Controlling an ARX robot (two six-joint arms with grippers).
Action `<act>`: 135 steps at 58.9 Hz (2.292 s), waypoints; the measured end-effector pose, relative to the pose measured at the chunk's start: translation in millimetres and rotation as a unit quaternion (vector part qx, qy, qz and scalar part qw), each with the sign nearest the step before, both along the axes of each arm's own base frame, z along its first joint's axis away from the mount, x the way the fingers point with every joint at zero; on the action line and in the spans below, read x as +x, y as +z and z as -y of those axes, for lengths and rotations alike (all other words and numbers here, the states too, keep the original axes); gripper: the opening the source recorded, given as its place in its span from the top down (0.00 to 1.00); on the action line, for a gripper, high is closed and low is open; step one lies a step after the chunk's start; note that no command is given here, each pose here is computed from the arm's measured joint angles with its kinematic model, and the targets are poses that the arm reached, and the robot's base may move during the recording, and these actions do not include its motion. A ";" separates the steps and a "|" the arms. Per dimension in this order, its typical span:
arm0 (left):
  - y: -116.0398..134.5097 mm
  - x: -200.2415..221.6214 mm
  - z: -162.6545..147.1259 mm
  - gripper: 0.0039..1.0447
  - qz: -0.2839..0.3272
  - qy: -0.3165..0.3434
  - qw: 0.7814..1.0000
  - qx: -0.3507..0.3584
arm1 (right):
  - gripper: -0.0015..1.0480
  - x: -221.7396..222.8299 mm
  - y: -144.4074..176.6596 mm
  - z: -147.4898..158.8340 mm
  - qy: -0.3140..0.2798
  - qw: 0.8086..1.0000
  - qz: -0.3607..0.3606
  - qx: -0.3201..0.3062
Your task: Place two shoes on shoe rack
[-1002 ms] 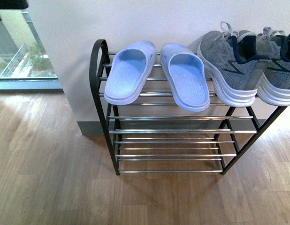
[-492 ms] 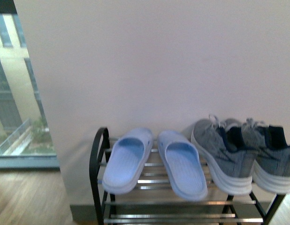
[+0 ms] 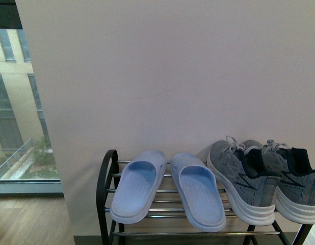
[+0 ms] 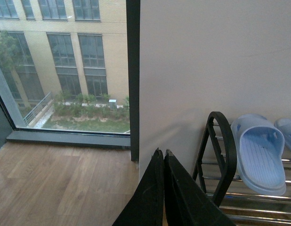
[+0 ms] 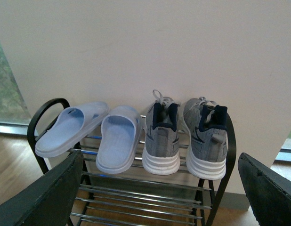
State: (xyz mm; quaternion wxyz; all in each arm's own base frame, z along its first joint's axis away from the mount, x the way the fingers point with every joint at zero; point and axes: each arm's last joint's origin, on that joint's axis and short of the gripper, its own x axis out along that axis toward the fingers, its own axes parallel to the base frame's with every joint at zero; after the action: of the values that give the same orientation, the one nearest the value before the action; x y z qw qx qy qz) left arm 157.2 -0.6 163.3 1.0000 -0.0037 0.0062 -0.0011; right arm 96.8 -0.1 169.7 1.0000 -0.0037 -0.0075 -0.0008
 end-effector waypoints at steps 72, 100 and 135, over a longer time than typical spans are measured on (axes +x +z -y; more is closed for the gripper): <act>7.8 -47.8 -0.2 0.99 0.014 0.000 1.000 0.000 | 0.09 0.0 0.0 0.0 0.000 1.000 0.000 0.000; 3.7 -59.3 -0.3 0.92 0.005 0.000 1.000 0.000 | 0.09 0.0 0.0 0.0 0.000 1.000 0.000 0.000; 3.8 -59.4 -0.3 0.08 0.005 0.000 1.000 0.001 | 0.09 0.1 -0.1 0.0 0.000 1.000 -0.001 0.000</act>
State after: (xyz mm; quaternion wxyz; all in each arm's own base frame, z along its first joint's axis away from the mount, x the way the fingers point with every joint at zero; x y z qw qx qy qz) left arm 97.9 -0.3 167.1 1.0000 -0.0028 0.0012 -0.0013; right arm 96.8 -0.1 169.6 1.0000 -0.0035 -0.0070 -0.0006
